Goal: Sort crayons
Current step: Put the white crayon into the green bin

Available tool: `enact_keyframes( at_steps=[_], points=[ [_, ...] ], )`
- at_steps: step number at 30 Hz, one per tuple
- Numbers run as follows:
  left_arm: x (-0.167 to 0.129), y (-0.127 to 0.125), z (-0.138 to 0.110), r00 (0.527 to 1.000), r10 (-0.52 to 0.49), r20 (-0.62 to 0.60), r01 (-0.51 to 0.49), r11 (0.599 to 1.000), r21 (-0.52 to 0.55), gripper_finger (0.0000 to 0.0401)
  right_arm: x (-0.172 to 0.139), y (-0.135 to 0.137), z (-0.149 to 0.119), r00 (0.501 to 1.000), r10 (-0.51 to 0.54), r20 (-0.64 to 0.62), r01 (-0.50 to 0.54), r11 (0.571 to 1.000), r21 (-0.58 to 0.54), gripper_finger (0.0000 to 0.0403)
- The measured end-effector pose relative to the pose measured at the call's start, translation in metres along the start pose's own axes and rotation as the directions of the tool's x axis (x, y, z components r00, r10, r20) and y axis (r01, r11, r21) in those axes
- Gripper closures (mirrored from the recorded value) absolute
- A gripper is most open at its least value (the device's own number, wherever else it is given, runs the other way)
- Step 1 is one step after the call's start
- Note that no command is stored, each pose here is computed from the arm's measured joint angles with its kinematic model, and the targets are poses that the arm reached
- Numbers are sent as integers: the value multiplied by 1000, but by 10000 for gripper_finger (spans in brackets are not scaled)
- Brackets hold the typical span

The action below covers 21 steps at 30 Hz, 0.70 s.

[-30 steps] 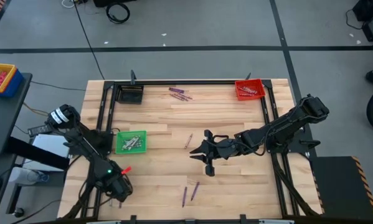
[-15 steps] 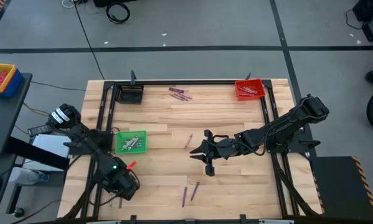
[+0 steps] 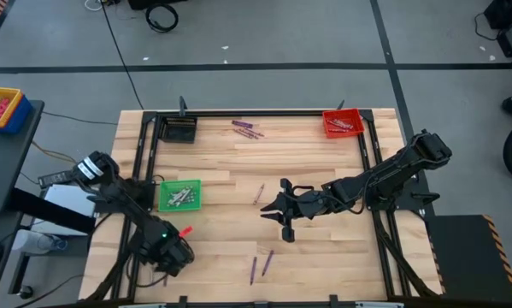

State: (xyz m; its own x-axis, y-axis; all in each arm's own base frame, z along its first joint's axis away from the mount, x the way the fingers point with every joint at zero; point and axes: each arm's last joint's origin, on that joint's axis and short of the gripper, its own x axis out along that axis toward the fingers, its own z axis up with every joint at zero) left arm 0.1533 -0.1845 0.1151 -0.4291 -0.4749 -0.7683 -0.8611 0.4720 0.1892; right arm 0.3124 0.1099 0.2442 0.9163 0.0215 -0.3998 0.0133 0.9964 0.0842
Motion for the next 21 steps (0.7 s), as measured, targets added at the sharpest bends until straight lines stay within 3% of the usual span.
enact_keyframes(
  at_steps=[3, 10, 21],
  points=[
    [4, -1, 4, 1000, 24, 0, -24, 1000, 20, 209, 0, 0, 0, 1000, 0, 0, 0, 1000, 0, 323],
    [6, -11, 7, 999, -35, -19, 37, 997, 72, 214, 0, 0, 0, 1000, 0, 0, 0, 1000, 0, 323],
    [5, -19, 5, 993, -117, 6, 115, 986, 121, 326, 0, 0, 0, 1000, 0, 0, 0, 1000, 0, 323]
  ],
)
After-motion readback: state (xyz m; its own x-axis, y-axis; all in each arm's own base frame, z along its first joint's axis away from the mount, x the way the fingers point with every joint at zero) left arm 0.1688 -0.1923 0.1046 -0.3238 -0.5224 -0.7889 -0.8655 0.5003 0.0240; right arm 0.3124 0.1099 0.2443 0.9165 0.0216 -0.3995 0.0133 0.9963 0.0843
